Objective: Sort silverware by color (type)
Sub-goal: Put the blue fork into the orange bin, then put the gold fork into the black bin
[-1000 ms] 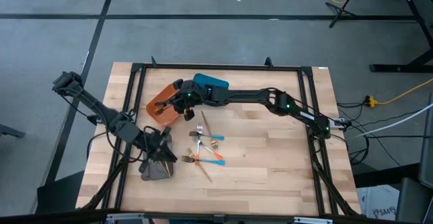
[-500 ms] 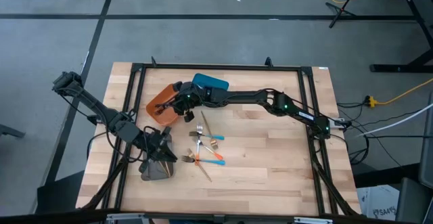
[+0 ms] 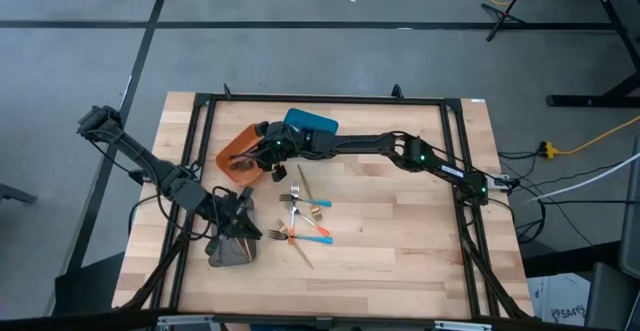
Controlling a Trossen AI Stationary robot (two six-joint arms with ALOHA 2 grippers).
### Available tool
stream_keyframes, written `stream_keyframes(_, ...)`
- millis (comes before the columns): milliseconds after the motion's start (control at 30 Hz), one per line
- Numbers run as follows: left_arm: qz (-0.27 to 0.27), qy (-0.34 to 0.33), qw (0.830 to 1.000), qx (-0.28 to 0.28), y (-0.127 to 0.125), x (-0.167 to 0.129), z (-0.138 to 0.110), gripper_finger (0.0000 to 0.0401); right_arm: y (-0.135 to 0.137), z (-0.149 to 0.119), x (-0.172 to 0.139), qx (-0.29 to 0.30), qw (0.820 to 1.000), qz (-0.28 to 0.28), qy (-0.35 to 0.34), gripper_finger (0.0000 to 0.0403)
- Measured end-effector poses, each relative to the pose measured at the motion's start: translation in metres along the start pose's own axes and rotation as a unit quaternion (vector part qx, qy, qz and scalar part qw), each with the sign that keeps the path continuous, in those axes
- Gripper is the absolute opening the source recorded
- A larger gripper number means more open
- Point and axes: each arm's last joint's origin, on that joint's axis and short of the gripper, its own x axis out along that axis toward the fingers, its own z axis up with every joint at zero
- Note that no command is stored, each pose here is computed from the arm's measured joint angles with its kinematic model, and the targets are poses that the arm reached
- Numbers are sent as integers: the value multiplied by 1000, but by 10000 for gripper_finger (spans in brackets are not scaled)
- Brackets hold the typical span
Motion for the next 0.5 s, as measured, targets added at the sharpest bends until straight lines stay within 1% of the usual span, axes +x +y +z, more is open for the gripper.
stream_keyframes(233, 0, 0, 1000, 0, 0, 0, 0, 30, 0, 0, 0, 0, 1000, 3, -3, 86)
stream_keyframes(500, 0, 0, 1000, 0, 0, 0, 0, 30, 0, 0, 0, 0, 1000, 3, -2, 92)
